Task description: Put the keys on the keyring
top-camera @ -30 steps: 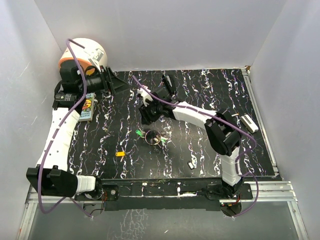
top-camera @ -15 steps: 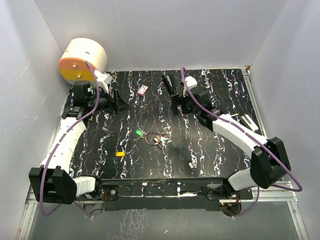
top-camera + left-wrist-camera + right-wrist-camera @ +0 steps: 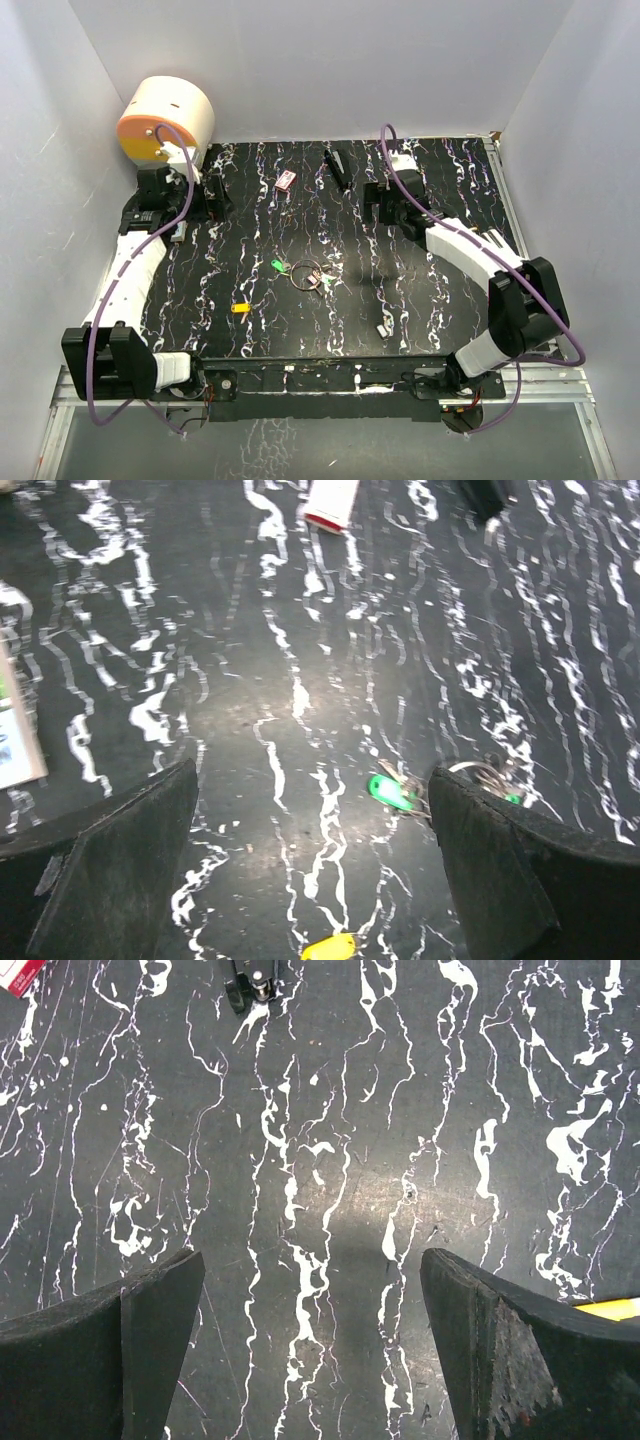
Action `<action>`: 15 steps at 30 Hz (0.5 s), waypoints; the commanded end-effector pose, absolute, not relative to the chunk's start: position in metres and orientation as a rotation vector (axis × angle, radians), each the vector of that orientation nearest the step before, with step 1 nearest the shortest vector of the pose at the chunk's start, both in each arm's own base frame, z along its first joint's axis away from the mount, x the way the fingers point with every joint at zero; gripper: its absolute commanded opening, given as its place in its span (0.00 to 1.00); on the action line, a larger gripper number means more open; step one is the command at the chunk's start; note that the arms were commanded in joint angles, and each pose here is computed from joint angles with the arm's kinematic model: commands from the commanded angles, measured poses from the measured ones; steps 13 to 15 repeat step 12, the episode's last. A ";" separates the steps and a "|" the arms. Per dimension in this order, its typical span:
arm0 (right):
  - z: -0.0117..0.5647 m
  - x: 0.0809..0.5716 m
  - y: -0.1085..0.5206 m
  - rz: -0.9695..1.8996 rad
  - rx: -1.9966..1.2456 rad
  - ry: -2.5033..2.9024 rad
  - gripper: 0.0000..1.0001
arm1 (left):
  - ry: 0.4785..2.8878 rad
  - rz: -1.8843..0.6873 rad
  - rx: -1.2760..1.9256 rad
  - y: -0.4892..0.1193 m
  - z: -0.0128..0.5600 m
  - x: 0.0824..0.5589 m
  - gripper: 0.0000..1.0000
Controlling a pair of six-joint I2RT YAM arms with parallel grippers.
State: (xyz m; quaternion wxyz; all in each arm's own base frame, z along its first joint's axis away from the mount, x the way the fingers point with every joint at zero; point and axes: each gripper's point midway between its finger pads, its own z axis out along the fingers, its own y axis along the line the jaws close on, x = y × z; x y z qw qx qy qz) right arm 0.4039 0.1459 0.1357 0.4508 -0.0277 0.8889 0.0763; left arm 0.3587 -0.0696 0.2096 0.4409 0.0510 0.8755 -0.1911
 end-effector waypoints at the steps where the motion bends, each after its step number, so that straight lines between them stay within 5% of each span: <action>1: 0.187 0.420 0.142 0.192 0.030 2.043 0.99 | 2.153 -0.308 0.042 -0.036 0.214 0.366 0.97; 15: 0.187 0.414 0.127 0.118 0.056 2.031 0.99 | 2.167 -0.347 0.035 -0.036 0.209 0.369 0.97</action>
